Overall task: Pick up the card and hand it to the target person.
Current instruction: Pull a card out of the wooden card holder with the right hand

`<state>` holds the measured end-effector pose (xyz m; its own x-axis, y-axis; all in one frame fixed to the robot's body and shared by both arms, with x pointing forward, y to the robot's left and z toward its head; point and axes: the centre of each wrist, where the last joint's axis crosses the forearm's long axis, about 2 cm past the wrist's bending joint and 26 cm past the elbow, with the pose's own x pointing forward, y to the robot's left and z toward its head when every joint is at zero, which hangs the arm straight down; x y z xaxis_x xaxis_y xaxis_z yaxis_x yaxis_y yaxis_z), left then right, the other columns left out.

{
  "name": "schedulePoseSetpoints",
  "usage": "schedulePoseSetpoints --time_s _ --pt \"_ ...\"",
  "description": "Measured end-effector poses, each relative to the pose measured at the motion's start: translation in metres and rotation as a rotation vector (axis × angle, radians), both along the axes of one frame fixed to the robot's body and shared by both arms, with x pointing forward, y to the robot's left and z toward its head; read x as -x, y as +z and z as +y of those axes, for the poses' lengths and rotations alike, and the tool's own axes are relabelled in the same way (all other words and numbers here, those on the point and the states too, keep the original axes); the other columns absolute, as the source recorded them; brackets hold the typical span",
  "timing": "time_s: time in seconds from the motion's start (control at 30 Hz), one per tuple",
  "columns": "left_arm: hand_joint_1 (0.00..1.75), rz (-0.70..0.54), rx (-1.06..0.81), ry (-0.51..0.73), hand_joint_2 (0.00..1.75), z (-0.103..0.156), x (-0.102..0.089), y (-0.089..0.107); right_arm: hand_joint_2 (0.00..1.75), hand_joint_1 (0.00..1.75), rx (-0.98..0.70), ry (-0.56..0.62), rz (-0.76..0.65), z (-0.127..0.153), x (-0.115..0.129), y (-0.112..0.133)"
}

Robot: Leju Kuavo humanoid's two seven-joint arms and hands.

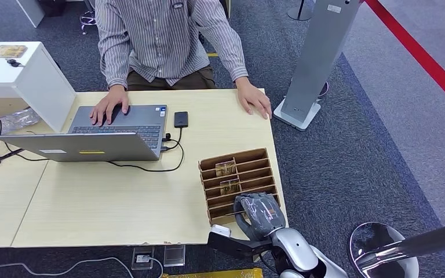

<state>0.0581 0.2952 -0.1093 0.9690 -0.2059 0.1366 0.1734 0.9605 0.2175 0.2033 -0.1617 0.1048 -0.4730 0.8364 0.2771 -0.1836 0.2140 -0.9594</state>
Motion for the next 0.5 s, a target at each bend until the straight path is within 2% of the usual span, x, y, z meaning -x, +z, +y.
schedulePoseSetpoints --time_s 0.1,0.5 --pt "0.0 -0.001 0.001 0.0 1.75 0.0 0.0 0.0 1.75 1.65 -0.005 0.004 -0.001 0.0 -0.0003 0.0" --pt "0.0 -0.005 0.003 0.0 1.75 0.0 0.0 0.0 1.75 1.66 -0.011 0.012 -0.004 -0.0002 -0.0021 -0.0011"
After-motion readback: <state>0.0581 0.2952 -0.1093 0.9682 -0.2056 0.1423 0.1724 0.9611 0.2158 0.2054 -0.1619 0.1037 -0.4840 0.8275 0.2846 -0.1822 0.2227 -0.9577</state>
